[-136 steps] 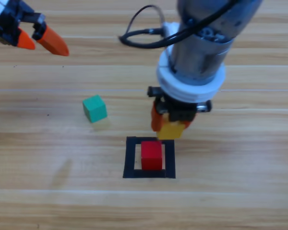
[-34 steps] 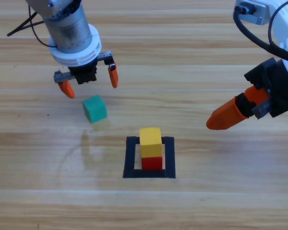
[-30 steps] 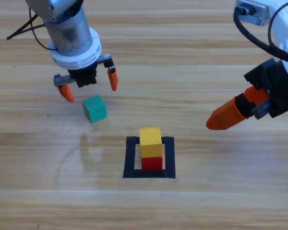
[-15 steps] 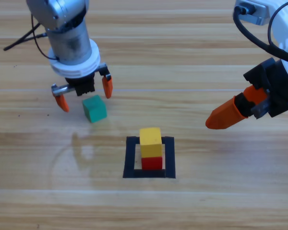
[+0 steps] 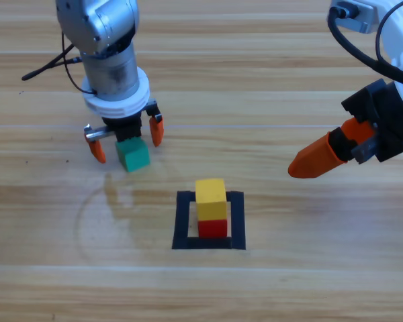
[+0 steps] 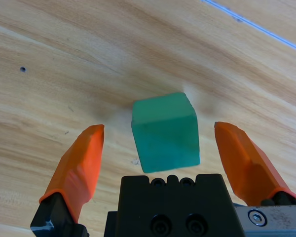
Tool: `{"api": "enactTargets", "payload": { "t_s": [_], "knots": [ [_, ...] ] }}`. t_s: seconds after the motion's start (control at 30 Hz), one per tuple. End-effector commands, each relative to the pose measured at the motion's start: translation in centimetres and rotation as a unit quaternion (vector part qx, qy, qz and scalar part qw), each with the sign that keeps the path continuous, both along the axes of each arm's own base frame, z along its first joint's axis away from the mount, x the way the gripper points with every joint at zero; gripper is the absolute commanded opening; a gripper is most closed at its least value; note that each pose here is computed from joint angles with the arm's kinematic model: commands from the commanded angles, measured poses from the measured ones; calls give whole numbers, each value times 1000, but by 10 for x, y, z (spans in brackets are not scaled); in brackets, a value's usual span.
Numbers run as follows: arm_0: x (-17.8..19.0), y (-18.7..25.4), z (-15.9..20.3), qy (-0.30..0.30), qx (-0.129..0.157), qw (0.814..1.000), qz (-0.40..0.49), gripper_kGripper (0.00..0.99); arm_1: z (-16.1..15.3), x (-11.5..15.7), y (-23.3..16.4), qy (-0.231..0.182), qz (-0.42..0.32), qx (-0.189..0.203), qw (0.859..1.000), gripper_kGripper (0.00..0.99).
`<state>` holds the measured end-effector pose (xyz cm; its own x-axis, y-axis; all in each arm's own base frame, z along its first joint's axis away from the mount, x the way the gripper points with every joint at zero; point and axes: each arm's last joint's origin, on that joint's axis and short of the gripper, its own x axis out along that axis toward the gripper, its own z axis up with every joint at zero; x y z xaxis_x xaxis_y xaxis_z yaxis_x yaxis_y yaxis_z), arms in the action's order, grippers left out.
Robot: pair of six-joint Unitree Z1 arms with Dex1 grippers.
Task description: Stack the blocks in the rectangular block: red at the bottom, yellow in the middle, green on top
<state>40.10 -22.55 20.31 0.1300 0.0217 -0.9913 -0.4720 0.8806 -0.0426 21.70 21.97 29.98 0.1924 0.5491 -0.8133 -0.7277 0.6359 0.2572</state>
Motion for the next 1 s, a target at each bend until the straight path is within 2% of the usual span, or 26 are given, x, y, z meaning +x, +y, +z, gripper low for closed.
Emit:
{"api": "enactTargets", "payload": {
  "t_s": [0.03,0.13,0.23,0.47,0.57,0.67,0.8,0.97,1.0],
  "knots": [
    [3,-10,-34,30,21,999,-5,943,3,0,-14,-7,-15,8,1000,990],
    [5,-11,-37,31,20,999,-7,911,3,0,-13,-7,-15,9,1000,990],
    [6,-11,-40,31,18,999,-14,775,2,0,-13,-7,-16,8,1000,990],
    [7,-12,-41,31,19,999,-26,276,1,0,-13,-7,-19,5,1000,990],
    [6,-12,-31,23,17,999,-42,94,1,1,-14,-7,-19,5,1000,990],
    [11,-17,-12,8,0,996,-94,63,1,0,-13,-7,-19,4,1000,990],
    [19,-34,25,11,-13,981,-194,5,1,1,-14,-8,-20,4,1000,990],
    [-16,-30,105,-34,-21,953,-299,0,3,0,-18,-9,-31,3,999,990],
    [-21,-31,112,-39,-23,949,-313,0,3,0,-18,-9,-32,3,999,990]
  ]
}}
